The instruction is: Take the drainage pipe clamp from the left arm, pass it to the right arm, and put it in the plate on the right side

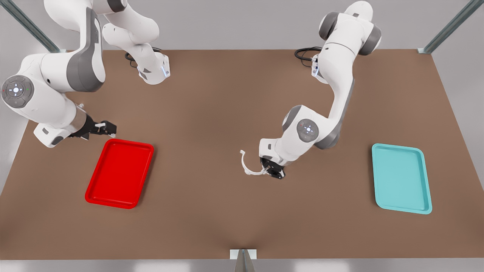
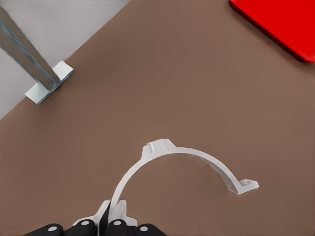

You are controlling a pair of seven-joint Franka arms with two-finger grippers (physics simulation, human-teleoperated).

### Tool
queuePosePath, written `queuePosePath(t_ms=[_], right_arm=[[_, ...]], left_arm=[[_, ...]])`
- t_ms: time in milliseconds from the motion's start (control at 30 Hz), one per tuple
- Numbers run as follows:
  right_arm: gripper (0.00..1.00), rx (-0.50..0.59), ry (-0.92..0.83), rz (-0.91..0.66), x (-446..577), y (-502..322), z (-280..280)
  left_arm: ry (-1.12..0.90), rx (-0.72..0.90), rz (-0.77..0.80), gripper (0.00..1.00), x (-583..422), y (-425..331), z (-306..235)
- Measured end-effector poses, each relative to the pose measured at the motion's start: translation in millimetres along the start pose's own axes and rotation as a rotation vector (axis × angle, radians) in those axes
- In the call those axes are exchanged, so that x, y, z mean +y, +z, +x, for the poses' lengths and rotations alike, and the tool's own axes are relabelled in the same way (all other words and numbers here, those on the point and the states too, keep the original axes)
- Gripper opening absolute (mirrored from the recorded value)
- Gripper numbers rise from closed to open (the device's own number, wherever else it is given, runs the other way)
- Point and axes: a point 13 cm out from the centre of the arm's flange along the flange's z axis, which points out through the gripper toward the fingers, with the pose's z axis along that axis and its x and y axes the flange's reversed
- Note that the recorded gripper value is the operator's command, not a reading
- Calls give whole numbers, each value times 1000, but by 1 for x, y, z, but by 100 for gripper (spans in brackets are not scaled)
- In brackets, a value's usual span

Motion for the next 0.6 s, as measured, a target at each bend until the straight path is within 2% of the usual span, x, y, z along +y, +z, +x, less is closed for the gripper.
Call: queuePosePath(t_ms=[167, 433, 600], right_arm=[[100, -28, -40, -38, 33, 5, -20], [100, -96, -214, -17, 176, 35, -72], [100, -116, -203, -15, 198, 44, -79]], left_arm=[[-126, -77, 71, 21, -42, 17, -29], [-336, -200, 172, 21, -86, 13, -69], [-419, -222, 181, 21, -89, 11, -76]])
